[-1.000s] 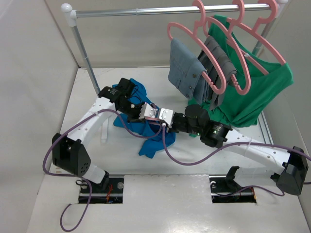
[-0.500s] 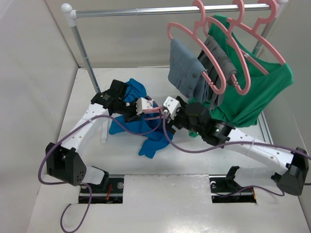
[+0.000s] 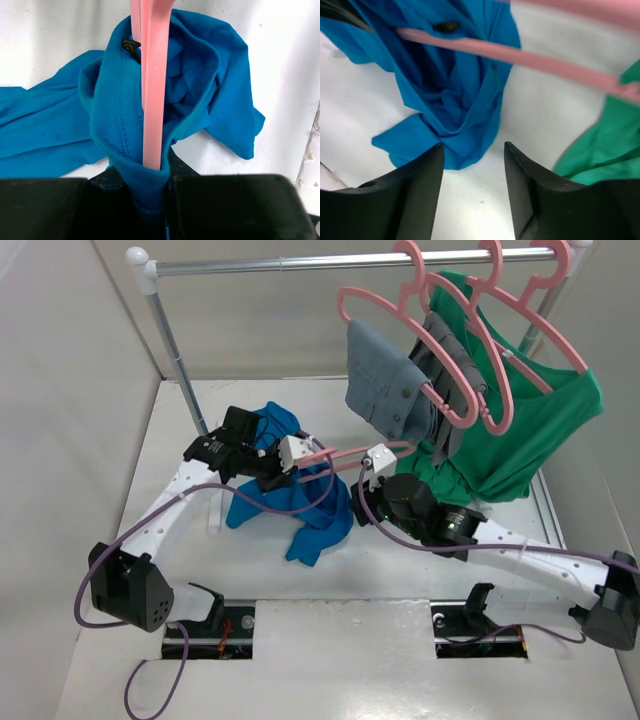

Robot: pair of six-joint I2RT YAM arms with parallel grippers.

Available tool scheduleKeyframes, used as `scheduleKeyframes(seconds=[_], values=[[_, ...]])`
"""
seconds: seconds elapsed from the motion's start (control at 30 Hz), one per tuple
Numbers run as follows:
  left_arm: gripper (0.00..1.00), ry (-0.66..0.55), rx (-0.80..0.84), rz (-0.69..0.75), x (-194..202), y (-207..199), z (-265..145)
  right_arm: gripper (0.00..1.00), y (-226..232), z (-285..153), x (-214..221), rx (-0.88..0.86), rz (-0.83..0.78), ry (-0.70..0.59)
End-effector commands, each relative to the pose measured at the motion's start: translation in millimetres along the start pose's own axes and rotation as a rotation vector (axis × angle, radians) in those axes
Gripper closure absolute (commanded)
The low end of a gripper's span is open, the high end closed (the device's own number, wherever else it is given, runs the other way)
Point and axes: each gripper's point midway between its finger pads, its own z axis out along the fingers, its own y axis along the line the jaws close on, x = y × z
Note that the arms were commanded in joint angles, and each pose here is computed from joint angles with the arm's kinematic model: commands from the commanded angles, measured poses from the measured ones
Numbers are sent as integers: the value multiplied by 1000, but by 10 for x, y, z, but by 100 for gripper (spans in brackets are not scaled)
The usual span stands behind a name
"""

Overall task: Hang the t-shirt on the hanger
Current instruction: Place tshirt on hanger

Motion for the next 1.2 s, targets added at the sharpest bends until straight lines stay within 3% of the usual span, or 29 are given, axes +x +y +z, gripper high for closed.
scheduleKeyframes(seconds=[0.0, 0.13, 0.3, 0.47, 0.73, 0.77, 0.87, 0.9, 0.93, 1.17], values=[[100, -66, -15, 16, -157, -9, -76, 42, 171, 167, -51, -14, 188, -58], [100, -42, 10, 14, -18, -95, -28, 34, 232, 452, 182, 12, 254, -17], [100, -31, 21, 21, 25, -146, -41, 34, 330, 795, 214, 33, 289, -11], [100, -32, 33, 25, 22, -193, -67, 39, 309, 1055, 585, 106, 325, 73], [100, -65, 43, 34, -67, -260, -141, 47, 179, 1123, 890, 177, 335, 165], [100, -65, 43, 34, -68, -260, -141, 50, 192, 1143, 953, 174, 331, 183], [100, -65, 43, 25, -83, -265, -158, 70, 148, 1167, 996, 185, 322, 193], [100, -65, 43, 25, -83, -265, -158, 89, 138, 1154, 1025, 190, 317, 205], [100, -53, 42, 20, -58, -270, -161, 100, 93, 1151, 1043, 202, 317, 213], [100, 10, 46, 104, 291, -226, -367, 100, -322, 619, 1084, 295, 313, 220]])
